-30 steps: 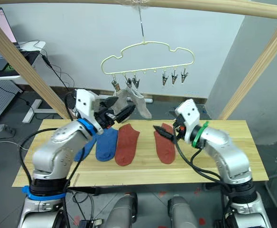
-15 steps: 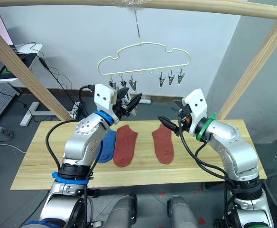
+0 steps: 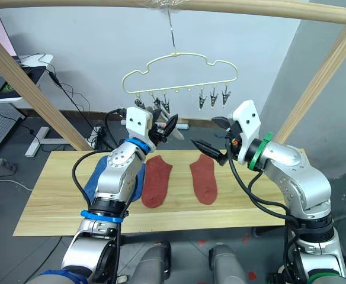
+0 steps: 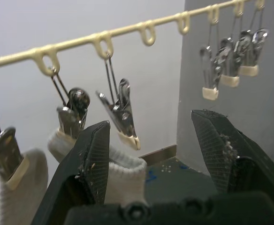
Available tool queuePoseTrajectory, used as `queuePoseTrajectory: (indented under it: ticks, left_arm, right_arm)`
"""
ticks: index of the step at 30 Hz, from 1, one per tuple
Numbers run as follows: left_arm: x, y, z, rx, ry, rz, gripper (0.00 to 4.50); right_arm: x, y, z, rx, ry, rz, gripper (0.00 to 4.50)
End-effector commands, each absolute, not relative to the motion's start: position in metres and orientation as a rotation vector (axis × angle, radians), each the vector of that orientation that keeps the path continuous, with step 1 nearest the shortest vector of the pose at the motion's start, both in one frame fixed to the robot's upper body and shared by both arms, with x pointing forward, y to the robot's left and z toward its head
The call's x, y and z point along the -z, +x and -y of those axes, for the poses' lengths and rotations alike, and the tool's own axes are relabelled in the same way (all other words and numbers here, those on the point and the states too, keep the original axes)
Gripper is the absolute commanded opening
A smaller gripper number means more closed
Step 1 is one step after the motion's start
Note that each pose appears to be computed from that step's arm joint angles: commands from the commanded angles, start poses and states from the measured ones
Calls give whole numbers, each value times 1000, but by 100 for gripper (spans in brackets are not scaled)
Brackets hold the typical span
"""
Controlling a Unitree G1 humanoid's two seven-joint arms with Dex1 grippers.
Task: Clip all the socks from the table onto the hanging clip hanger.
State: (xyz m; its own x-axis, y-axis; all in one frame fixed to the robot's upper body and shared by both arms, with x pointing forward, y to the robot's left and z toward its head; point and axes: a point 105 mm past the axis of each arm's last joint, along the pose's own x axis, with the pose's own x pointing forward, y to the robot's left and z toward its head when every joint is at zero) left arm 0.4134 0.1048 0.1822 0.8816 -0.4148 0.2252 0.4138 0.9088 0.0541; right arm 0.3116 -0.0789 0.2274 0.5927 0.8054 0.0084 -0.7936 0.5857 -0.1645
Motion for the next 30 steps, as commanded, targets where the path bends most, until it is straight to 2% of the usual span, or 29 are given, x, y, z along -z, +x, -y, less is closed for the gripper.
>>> queuePoseTrajectory:
  ticks: [1, 12, 30]
  left_arm:
    - [-202, 415, -101, 420, 2, 311, 303]
    - [-203, 429, -93, 416, -14, 305, 303]
    - [-211, 440, -80, 463, -3, 332, 303]
  right_arm:
    - [-245, 304, 76, -950, -162, 157, 450]
    - [-248, 307, 79, -925, -174, 169, 450]
    - [-249, 311, 82, -891, -187, 174, 450]
